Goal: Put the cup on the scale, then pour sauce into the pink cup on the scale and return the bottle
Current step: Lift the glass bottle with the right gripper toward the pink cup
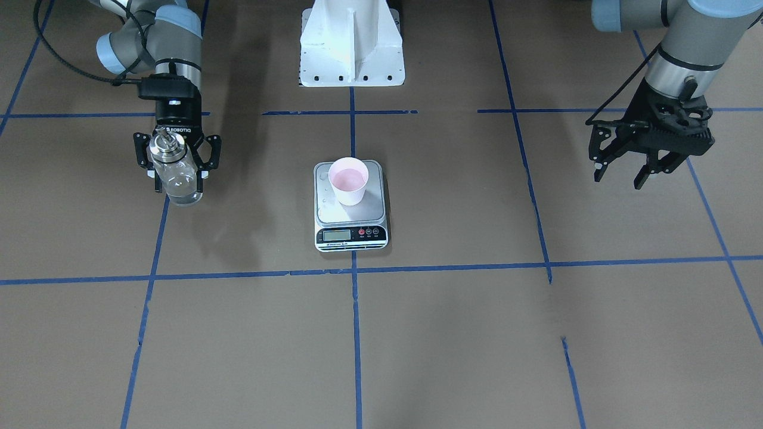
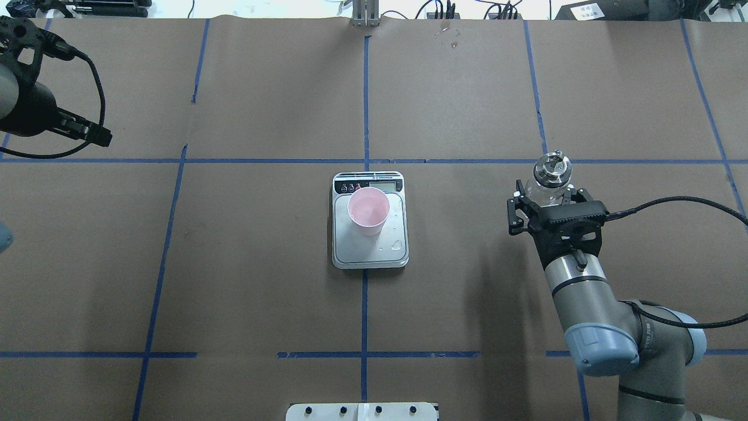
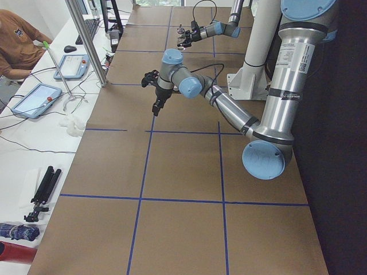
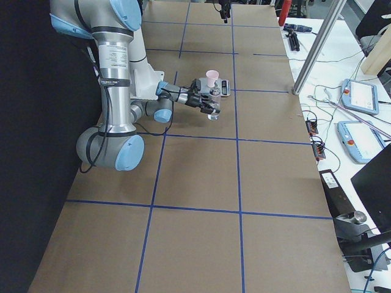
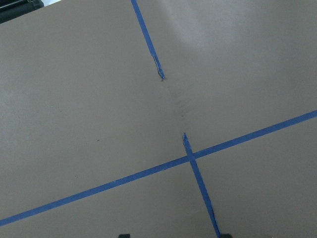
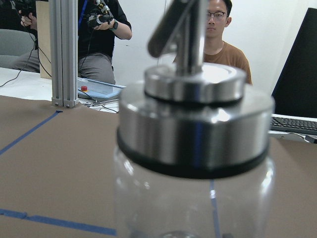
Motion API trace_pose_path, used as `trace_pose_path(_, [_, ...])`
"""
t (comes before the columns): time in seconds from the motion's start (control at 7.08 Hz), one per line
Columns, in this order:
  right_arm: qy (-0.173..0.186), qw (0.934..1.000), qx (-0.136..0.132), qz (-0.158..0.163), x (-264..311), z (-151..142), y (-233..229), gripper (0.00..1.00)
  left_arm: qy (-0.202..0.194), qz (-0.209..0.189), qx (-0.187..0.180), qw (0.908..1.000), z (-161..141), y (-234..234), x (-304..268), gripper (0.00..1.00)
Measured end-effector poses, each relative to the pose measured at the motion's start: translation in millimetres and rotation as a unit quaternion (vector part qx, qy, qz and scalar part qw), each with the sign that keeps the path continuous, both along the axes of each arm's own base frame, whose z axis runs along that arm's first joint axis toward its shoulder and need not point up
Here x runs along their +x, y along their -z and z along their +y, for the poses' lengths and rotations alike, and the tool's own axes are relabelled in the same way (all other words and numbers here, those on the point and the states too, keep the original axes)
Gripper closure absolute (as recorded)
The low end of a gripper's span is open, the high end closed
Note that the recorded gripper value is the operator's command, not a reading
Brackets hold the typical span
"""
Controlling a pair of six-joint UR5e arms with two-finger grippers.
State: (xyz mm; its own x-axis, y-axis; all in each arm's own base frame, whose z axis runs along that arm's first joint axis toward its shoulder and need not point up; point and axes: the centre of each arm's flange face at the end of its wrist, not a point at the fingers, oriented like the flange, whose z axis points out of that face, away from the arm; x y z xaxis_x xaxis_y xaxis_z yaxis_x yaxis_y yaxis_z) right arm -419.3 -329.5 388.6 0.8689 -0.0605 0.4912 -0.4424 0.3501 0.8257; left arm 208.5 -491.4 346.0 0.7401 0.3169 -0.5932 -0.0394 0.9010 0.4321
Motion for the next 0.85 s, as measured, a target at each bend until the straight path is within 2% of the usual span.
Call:
trace_pose_path(0.14, [0.003, 0.9994, -0.006, 0.034, -5, 0, 24, 1.00, 0.000, 0.001, 0.000, 1.0000, 0, 0, 0, 0.32])
trace_pose_path(0.28, [0.006, 0.9989, -0.007, 0.047, -12, -1, 47, 1.00, 0.000, 0.000, -0.001, 1.0000, 0, 0, 0, 0.32])
trace_pose_path(0.57, [0.009, 0.9991, -0.002, 0.041, -29, -3, 83, 1.00, 0.000, -0.001, -0.003, 1.0000, 0, -2, 0, 0.32])
trace_pose_path(0.71, [0.012, 0.9983, -0.006, 0.057, -42, -4, 92, 1.00, -0.001, -0.001, -0.004, 1.0000, 1, -4, 0, 0.32])
trace_pose_path(0.85, [0.019, 0.9952, -0.011, 0.096, -55, -5, 105, 1.00, -0.004, 0.000, -0.007, 1.0000, 3, -6, -1, 0.32])
